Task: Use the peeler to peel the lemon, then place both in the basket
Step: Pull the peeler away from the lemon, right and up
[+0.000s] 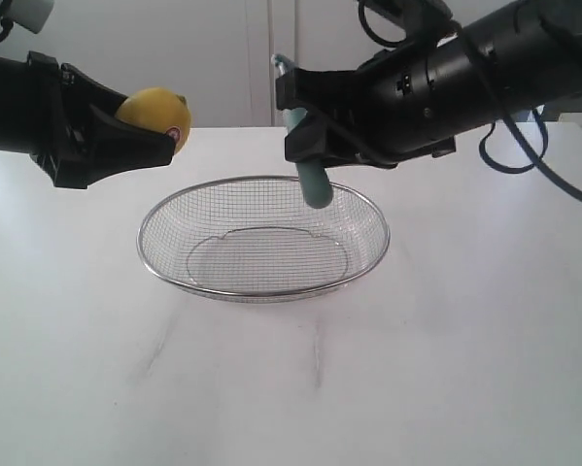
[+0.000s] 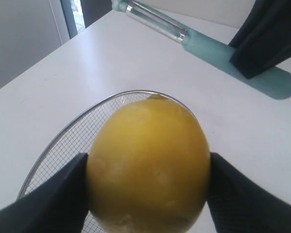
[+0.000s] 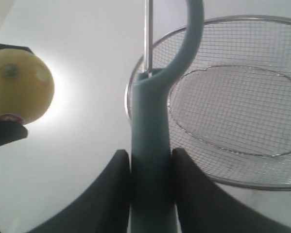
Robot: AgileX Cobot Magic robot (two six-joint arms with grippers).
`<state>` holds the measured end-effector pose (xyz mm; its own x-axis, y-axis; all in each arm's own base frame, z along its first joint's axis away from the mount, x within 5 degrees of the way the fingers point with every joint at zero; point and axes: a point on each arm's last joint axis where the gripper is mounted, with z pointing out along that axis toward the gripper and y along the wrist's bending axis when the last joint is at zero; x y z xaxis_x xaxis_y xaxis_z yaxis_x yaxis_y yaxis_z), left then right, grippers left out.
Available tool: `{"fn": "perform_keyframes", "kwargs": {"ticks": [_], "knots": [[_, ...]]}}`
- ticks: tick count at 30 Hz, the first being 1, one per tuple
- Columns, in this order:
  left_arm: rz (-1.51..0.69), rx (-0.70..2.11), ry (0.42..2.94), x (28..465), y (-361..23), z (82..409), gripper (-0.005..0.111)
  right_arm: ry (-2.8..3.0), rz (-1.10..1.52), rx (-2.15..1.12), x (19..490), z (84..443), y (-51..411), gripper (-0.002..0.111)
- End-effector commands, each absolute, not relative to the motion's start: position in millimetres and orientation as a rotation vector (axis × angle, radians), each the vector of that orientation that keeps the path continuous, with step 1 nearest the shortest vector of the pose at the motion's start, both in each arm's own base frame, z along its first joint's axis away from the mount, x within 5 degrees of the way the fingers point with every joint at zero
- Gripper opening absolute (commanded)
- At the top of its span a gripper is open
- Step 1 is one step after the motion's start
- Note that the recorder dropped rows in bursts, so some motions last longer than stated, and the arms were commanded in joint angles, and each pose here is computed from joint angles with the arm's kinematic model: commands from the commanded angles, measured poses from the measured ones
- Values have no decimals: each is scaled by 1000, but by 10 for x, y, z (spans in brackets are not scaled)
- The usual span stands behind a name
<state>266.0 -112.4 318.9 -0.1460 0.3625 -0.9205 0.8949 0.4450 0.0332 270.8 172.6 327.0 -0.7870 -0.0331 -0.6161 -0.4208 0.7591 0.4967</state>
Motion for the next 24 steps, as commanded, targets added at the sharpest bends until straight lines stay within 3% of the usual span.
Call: {"fn": "perform_keyframes", "kwargs": {"ticks": [1,9,24], "knots": [[-708,1074,1701,2643,-1128,3237,0,2380,717,-362,2732,3371,1623,0],[-708,1074,1701,2643,-1128,3237,0,2474,554,-450,2812,3494,1588,0],[-709,1072,1703,2642,-1128,3237,0,2531,498,-488,3147,3505,1726,0]]}}
